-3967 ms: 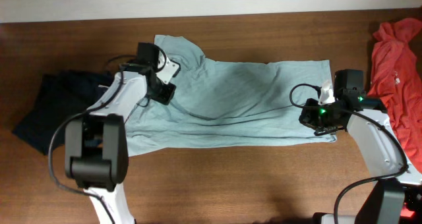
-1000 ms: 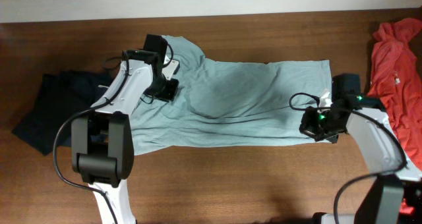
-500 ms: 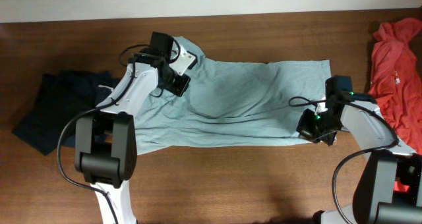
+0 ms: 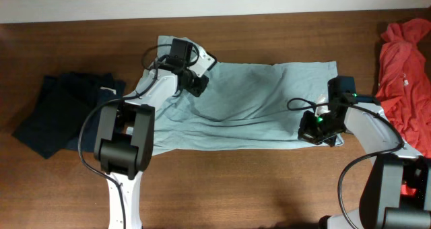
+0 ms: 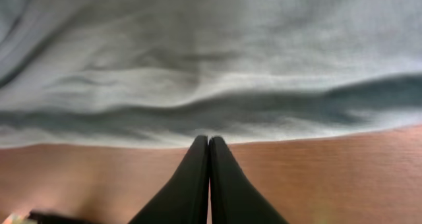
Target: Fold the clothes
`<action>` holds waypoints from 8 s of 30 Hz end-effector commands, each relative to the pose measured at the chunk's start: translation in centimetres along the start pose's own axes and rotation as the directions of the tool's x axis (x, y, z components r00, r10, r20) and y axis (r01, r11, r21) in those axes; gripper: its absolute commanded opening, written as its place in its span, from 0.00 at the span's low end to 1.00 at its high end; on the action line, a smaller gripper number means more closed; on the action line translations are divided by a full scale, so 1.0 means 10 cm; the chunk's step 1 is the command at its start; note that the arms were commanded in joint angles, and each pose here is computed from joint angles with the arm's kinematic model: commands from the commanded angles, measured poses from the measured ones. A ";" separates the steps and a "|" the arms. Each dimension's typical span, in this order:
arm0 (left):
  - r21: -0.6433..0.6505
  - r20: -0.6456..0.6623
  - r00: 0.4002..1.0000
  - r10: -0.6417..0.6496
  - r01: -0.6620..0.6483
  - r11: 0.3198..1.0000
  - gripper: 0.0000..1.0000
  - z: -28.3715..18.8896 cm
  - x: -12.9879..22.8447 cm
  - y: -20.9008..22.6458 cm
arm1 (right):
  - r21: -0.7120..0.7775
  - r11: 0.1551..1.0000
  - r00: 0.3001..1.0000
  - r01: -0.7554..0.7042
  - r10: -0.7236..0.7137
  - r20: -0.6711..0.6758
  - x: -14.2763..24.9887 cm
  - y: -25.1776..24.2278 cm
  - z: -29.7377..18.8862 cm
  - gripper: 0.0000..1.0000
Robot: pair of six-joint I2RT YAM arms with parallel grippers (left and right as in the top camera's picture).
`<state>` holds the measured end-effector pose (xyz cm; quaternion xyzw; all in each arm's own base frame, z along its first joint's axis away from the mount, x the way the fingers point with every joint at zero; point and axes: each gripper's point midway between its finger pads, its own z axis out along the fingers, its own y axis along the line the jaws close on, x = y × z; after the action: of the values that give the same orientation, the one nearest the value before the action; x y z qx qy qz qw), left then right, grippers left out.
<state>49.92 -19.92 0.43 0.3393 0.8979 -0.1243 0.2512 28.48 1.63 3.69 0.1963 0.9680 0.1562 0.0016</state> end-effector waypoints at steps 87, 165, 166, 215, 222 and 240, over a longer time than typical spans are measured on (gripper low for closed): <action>-0.194 0.428 0.846 -0.319 0.431 0.881 0.74 -0.22 -0.55 2.11 | -0.128 0.970 0.920 0.205 -0.146 0.363 -0.37 0.52 -0.82 0.46; -0.136 -0.412 0.711 -0.569 0.570 0.810 0.00 -1.61 0.51 0.61 | -0.415 0.891 0.854 0.186 0.062 0.516 -1.55 0.10 -0.63 0.37; -0.136 -0.423 0.705 -0.570 0.572 0.809 0.00 -1.62 0.53 0.59 | -0.413 0.891 0.851 0.191 0.060 0.522 -1.55 0.10 -0.65 0.37; -0.155 -0.354 0.769 -0.533 0.514 0.844 0.56 -1.49 0.34 0.65 | -0.290 0.948 0.866 0.130 0.034 0.499 -2.90 0.05 -0.60 0.56; -0.155 -0.354 0.768 -0.533 0.514 0.844 0.56 -1.49 0.34 0.65 | -0.228 0.956 0.859 0.186 -0.046 0.510 -3.02 -0.01 -0.24 0.73; -0.140 -0.387 0.770 -0.508 0.495 0.857 0.56 -1.46 0.32 0.48 | -0.047 0.987 0.858 0.151 -0.108 0.501 -3.10 -0.07 0.26 0.45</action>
<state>45.89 -8.12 9.20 0.0932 0.9914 -0.0918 0.0053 57.39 -9.36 1.34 0.1564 0.9297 0.1692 0.2872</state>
